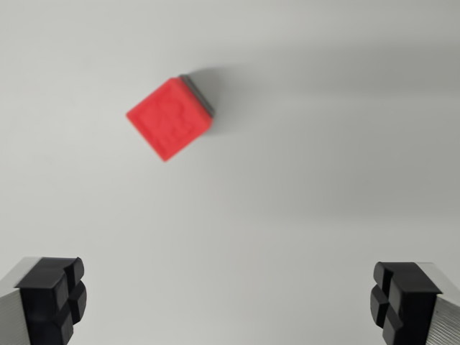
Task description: Destack cube
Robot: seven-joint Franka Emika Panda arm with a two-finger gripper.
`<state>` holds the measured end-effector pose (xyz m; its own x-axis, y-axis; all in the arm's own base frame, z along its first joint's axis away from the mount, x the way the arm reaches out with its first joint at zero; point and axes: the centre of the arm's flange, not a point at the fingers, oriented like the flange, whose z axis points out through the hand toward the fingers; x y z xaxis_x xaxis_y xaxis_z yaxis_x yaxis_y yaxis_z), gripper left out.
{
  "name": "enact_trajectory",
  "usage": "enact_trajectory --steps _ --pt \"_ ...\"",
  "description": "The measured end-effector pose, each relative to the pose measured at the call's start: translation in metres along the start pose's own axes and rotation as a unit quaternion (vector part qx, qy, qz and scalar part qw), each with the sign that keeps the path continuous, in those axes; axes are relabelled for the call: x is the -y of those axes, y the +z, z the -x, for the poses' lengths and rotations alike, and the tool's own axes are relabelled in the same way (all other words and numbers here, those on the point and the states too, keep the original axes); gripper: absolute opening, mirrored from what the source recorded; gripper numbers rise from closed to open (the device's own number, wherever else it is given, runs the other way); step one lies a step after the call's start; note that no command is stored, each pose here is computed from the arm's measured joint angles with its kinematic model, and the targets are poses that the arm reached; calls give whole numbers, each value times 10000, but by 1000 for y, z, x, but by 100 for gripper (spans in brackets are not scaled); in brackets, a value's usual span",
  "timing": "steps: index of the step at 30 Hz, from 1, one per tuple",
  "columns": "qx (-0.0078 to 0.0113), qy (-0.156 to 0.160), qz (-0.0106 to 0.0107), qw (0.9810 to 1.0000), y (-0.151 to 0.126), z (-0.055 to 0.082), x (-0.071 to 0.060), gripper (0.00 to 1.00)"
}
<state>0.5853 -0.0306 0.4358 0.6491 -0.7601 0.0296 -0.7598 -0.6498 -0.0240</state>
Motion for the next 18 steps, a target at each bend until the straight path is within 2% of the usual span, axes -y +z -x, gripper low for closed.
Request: enact_trajectory --steps 6,12,18 --pt "13 -282 7 9996 11 2 5 100" --pt "36 -648 18 9979 26 5 10 100" --pt "68 -1099 26 9939 44 8 17 100"
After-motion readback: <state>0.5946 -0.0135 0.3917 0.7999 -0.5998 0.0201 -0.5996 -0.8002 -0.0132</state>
